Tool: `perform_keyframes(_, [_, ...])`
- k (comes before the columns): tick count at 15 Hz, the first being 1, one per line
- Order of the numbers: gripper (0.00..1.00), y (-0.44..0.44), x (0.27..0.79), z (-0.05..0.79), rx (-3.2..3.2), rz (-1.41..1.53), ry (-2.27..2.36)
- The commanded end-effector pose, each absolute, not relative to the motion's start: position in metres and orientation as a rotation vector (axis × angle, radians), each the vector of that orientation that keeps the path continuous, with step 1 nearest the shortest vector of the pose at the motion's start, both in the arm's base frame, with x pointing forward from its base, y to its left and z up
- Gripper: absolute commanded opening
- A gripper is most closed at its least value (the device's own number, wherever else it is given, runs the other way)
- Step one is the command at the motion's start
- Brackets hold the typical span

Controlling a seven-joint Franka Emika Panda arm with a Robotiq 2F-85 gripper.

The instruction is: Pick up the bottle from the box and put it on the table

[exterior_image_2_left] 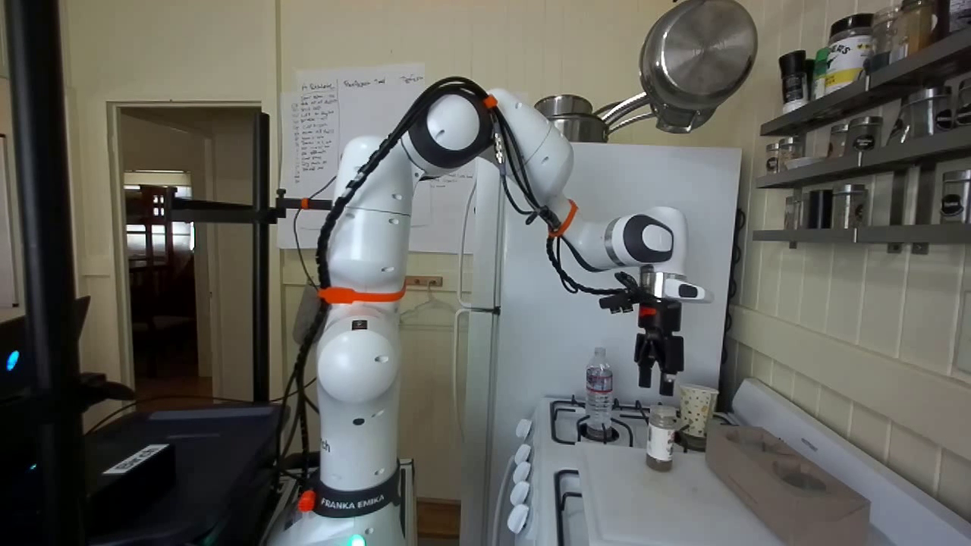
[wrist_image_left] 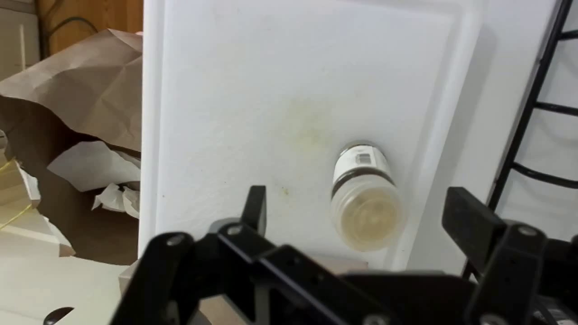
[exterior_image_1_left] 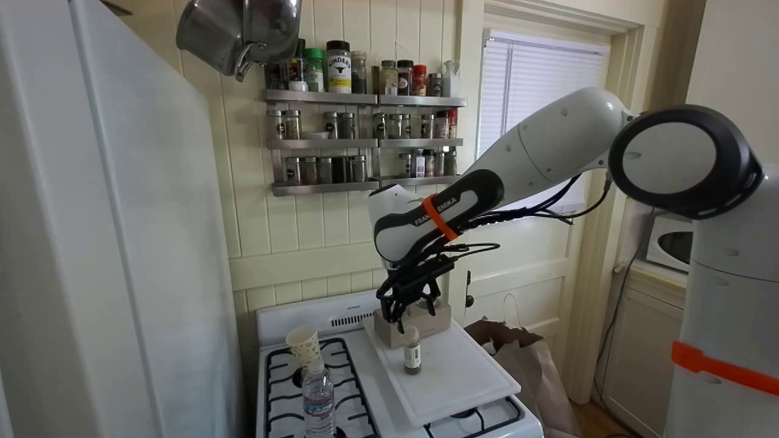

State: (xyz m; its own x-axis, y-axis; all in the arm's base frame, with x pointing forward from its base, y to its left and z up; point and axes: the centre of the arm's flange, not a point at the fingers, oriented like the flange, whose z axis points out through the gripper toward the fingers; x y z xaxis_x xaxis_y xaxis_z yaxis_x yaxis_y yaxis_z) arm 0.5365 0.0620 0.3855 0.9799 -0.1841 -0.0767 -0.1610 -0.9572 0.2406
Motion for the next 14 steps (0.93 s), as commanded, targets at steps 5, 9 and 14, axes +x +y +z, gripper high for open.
perform_keyframes(5, [1.00,0.100,0.578,0.377,2.707,-0.251,-0.311])
perform_keyframes(9, [0.97,0.112,0.596,0.361,2.655,-0.287,-0.306])
perform_keyframes(14, [0.59,0.117,0.611,0.346,2.631,-0.351,-0.299])
